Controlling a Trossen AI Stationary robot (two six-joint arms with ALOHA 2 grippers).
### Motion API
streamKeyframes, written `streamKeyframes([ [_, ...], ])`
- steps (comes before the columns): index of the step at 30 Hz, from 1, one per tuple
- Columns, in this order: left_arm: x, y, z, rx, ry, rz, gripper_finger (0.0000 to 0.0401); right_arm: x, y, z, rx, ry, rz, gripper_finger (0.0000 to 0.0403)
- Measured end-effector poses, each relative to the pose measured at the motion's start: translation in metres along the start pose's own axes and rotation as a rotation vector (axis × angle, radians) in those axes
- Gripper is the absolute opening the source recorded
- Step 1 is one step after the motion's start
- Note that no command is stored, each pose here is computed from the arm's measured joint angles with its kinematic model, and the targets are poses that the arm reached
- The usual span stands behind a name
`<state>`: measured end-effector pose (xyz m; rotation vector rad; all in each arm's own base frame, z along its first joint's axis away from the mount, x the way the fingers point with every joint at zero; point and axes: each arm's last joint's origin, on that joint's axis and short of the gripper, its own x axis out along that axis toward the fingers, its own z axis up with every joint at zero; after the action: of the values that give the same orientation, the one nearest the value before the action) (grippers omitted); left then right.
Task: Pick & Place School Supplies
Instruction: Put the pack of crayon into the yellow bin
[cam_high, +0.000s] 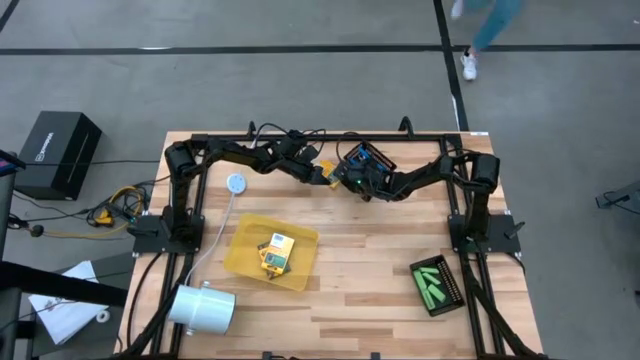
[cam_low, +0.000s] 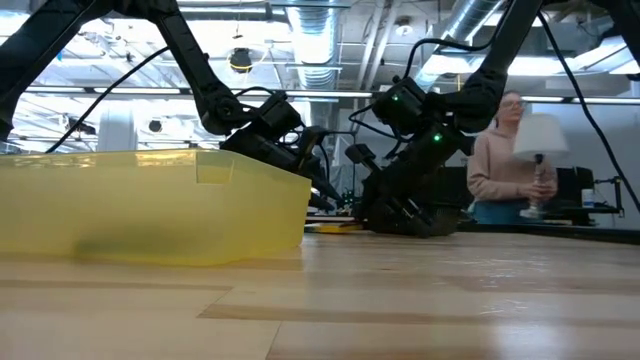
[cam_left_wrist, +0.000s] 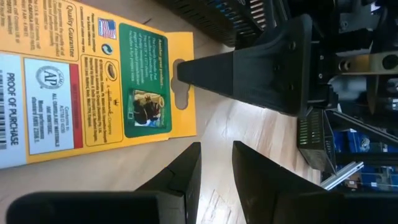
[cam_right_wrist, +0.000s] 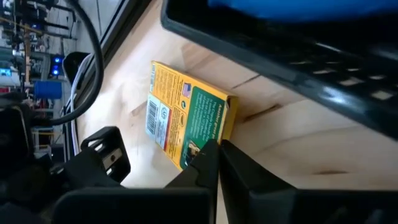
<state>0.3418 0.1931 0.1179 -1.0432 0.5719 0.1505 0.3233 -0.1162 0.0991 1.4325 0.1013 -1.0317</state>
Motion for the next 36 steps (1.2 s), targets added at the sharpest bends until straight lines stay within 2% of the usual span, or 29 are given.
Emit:
streamKeyframes([
  [7, -0.002, 0.001, 0.003, -0.046, -0.016, -0.007, 0.0085, -0.001, 0.002, -0.001, -0.041, 0.027, 0.018, 0.0001],
  [13, -0.009, 0.004, 0.013, -0.078, -0.049, -0.058, 0.0085, -0.003, 0.005, -0.003, -0.091, 0.069, 0.051, 0.0000],
  [20, -0.034, 0.003, 0.043, -0.107, -0.209, -0.160, 0.0085, -0.007, 0.013, -0.013, -0.106, 0.121, 0.143, 0.0000],
  [27, -0.056, 0.013, 0.066, -0.109, -0.275, -0.171, 0.0085, -0.013, 0.030, -0.018, -0.105, 0.147, 0.302, 0.0000],
  [36, -0.079, 0.032, 0.079, -0.133, -0.329, -0.154, 0.0085, -0.049, 0.061, -0.013, -0.159, 0.155, 0.447, 0.0000],
])
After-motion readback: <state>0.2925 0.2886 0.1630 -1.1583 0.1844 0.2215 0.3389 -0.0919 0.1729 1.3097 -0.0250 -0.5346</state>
